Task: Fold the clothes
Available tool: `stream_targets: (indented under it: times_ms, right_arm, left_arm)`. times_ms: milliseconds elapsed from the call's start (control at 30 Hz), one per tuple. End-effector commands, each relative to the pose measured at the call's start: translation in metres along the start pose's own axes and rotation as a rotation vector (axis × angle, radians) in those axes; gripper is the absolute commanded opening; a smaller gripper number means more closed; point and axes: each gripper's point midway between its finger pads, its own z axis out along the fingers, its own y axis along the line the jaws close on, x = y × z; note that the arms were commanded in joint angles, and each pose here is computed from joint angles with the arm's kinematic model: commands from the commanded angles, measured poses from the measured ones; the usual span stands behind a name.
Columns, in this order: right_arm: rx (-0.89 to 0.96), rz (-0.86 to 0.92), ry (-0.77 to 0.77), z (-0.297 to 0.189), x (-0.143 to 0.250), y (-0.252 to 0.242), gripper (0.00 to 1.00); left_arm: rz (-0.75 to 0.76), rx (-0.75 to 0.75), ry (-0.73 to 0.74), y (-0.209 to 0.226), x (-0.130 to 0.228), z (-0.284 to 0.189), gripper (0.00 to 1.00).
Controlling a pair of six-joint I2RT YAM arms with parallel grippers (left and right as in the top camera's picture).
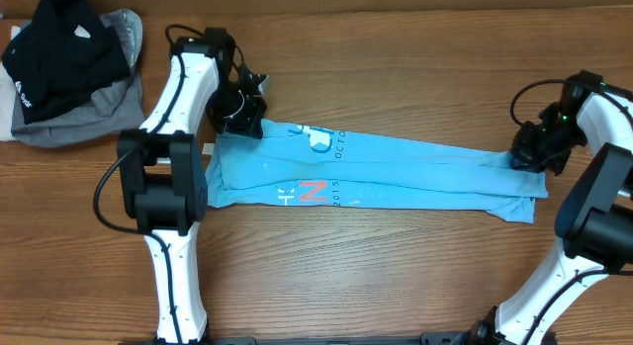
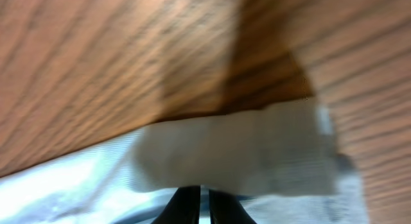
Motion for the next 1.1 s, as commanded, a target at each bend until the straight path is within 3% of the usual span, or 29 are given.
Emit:
stream_targets:
  times_ms: [0,100,533,867,1000,1067]
  right_arm:
    - [0.025,0.048,0.008,0.004,0.001,-0.015,0.09]
    - [0.025,0.055,0.011,0.01,0.001,-0.019,0.04]
    - [0.06,0.132,-0.043,0.032,-0.004,-0.029,0.04]
    - [0.054,0.138,-0.094,-0.027,-0.03,-0.018,0.04]
    - [0.049,0.141,-0.116,-0.064,-0.037,-0.015,0.19]
    - [0.047,0.148,-0.121,-0.077,-0.038,-0.016,0.5]
  left_arm:
    - [-0.037,0.032,0.083,0.017,0.012,0.038,0.04]
    - [-0.074,0.025,0.11,0.034,0.017,0.054,0.04]
    - [-0.288,-0.173,0.086,0.127,0.034,0.031,0.04]
    - [-0.313,-0.198,-0.012,0.143,0.013,-0.023,0.04]
    - [-0.293,-0.201,-0.045,0.13,0.001,-0.05,0.09]
    - [-0.283,-0.206,-0.057,0.124,-0.003,-0.06,0.2]
